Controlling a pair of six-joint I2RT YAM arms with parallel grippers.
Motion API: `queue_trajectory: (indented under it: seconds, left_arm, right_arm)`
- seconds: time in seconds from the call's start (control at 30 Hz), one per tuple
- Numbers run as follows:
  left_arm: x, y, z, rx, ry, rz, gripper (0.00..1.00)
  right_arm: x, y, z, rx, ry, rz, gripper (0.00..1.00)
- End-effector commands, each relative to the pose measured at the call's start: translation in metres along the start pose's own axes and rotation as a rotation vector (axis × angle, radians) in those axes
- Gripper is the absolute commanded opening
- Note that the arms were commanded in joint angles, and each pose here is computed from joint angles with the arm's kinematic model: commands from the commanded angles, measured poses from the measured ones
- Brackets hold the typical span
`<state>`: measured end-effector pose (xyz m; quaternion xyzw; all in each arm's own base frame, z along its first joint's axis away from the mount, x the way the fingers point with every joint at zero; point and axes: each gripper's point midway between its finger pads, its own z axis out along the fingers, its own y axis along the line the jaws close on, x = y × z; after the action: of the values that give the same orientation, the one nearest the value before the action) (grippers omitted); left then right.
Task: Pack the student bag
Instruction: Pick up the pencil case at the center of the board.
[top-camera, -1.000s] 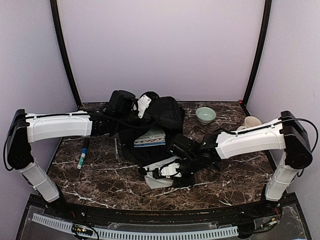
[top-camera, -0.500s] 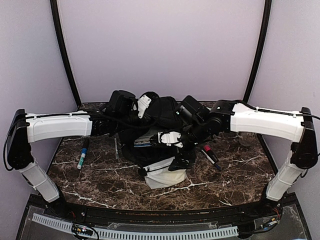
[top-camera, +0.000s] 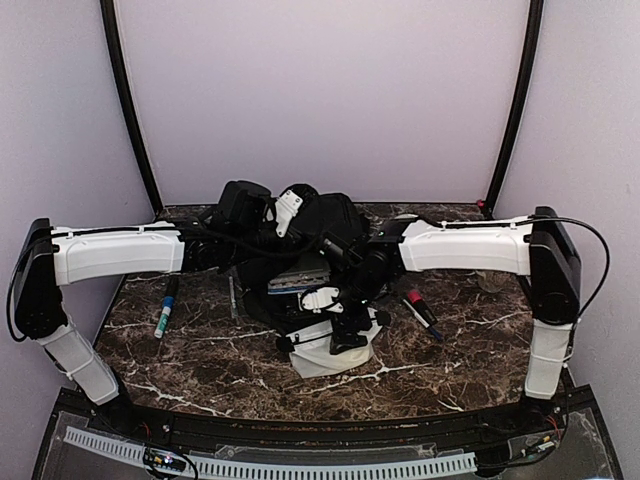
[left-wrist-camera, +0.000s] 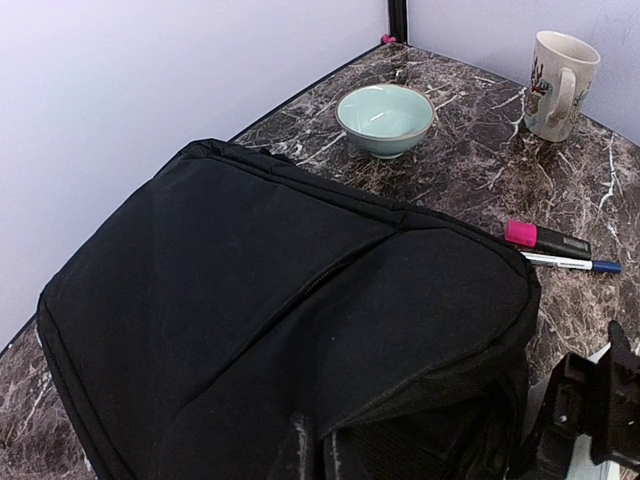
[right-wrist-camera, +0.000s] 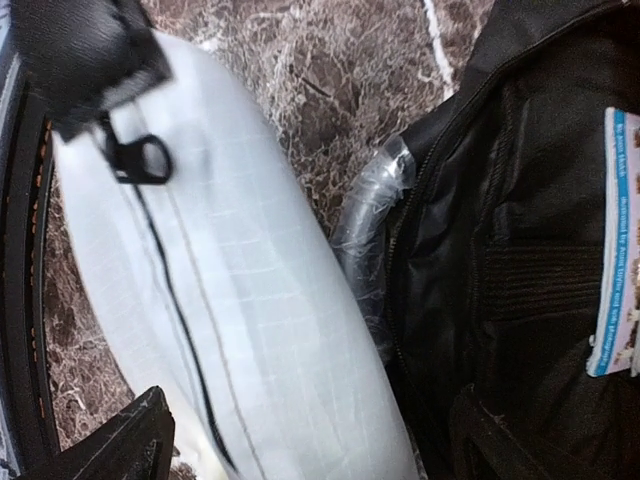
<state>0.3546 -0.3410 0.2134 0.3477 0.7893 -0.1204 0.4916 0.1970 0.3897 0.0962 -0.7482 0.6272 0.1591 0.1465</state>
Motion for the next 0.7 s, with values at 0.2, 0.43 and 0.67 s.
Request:
queue_trajectory:
  seconds: [0.2,0.43,0.67]
  left_arm:
    - [-0.030,0.015,-0.012,-0.036,-0.074,-0.022,0.00]
    - [-0.028,0.014,-0.010,-0.028,-0.068,-0.022,0.00]
    - [-0.026,0.013,-0.009,-0.027,-0.063,-0.023,0.00]
  right_arm:
    - [0.030,0.016,0.037,-0.144,0.133,0.012,0.85]
    - [0.030,0.024,0.034,-0.168,0.125,0.044,0.52]
    - [0.014,0.032,0.012,-0.145,0.091,0.053,0.29]
